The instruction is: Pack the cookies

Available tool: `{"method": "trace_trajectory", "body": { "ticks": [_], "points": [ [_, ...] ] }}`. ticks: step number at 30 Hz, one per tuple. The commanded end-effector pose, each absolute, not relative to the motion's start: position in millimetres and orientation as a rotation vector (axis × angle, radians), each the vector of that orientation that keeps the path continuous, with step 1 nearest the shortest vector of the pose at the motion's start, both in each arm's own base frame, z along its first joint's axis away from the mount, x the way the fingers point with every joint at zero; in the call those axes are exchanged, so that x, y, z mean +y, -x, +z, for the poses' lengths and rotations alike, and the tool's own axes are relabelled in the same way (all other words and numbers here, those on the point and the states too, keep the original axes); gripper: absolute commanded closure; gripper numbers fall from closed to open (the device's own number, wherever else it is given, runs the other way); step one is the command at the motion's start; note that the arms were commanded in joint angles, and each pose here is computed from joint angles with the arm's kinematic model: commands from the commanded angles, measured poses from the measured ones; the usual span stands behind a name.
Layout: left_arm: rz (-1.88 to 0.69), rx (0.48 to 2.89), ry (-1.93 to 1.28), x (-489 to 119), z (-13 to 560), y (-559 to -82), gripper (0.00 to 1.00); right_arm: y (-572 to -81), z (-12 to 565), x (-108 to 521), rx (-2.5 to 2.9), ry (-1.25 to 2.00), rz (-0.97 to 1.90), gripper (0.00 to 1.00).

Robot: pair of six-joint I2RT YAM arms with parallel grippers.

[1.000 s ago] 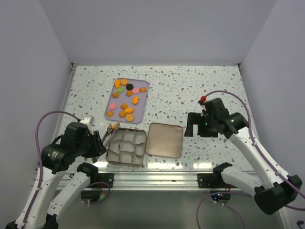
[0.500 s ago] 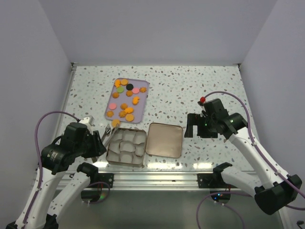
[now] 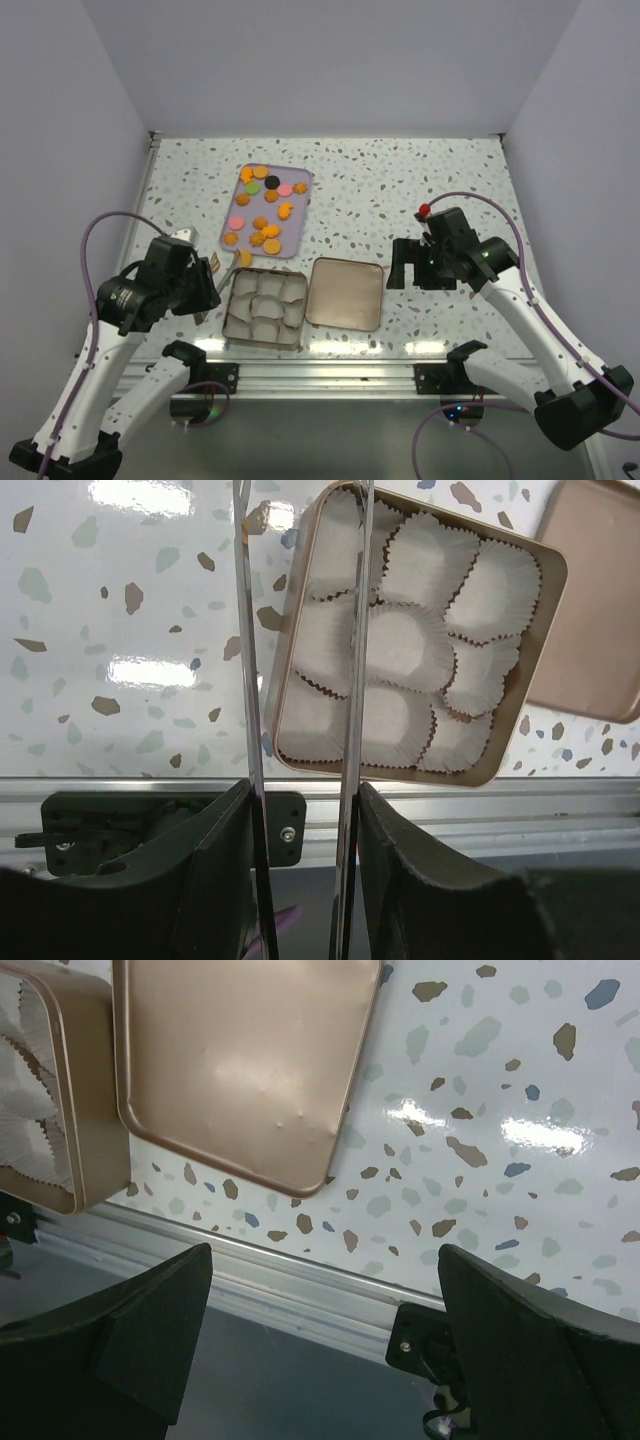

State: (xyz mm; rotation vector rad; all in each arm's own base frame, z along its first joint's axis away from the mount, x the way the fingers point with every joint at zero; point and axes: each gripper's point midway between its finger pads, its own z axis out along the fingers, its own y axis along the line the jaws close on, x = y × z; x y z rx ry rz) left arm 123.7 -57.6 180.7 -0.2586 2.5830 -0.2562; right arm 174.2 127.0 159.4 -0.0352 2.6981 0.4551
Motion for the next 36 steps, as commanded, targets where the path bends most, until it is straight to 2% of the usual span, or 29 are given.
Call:
{"method": "trace_trajectory", "body": {
  "ticks": [1, 9, 24, 32, 36],
  "points": [
    [-0.227, 2.547, 0.264, -61.3, 184.7, -150.4, 0.52, -176.1, 165.2, 129.9, 2.664, 0.05, 0.478, 0.01],
    [-0.266, 2.557, 0.201, -79.2, 181.8, -181.2, 0.52, -175.7, 165.7, 126.9, 2.662, 0.049, 0.46, 0.01],
    [-0.194, 2.641, 0.155, -79.0, 157.4, -190.3, 0.47, -180.1, 166.1, 122.4, 2.652, 0.056, 0.419, 0.01],
    [-0.183, 2.689, 0.157, -81.9, 146.2, -193.0, 0.51, -181.1, 164.4, 122.1, 2.654, 0.065, 0.409, 0.01],
    [-0.184, 2.694, 0.159, -83.4, 144.1, -194.9, 0.59, -182.5, 165.5, 122.1, 2.652, 0.068, 0.405, 0.01]
  ]
}}
